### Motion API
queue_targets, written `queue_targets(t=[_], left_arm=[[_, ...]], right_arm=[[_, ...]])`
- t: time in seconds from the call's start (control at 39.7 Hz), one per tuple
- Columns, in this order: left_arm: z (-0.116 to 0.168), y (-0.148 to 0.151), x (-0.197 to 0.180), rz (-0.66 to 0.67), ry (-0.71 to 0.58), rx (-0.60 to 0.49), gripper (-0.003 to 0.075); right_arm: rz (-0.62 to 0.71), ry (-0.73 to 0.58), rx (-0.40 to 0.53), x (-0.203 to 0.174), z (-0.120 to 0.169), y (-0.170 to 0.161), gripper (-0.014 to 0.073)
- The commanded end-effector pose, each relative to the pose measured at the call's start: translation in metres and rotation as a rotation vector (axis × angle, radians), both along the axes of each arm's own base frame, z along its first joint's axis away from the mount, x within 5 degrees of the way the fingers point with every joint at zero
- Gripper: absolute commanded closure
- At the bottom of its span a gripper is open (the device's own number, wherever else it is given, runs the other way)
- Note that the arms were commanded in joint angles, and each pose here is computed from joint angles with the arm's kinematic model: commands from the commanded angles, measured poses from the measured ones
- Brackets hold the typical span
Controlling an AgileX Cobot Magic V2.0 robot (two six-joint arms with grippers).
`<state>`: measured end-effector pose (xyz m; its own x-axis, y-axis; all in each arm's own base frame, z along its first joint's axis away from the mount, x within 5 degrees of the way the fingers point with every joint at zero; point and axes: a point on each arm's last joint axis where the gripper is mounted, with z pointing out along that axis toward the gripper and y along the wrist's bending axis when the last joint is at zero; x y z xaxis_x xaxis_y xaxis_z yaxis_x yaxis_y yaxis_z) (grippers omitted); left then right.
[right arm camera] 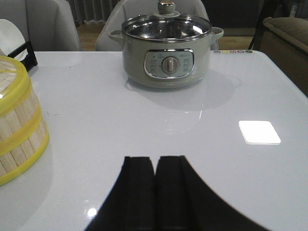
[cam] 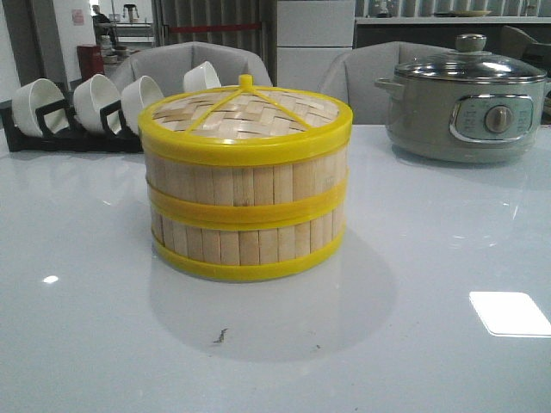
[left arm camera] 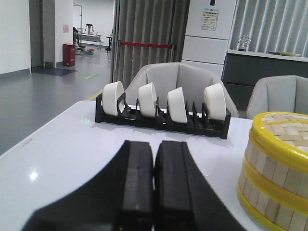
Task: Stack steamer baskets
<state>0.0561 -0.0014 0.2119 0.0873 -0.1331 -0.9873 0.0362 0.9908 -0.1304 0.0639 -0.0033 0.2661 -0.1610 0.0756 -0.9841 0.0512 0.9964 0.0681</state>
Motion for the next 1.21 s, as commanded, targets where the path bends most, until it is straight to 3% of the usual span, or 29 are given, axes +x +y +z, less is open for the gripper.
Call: queue_targets(t=[0.0, 1.18], left_arm=[[0.0078, 0.0005, -0.0023, 0.007, -0.094, 0.017, 0.0633], [0.0068, 0.0002, -0.0021, 0.009, -0.084, 0.050, 0.0633]], right_arm=[[0.002, -0.109, -0.009, 0.0008, 0.0175, 0.0002, 0.0540], [0.002, -0.109, -0.009, 0.0008, 0.0175, 0.0002, 0.0540]])
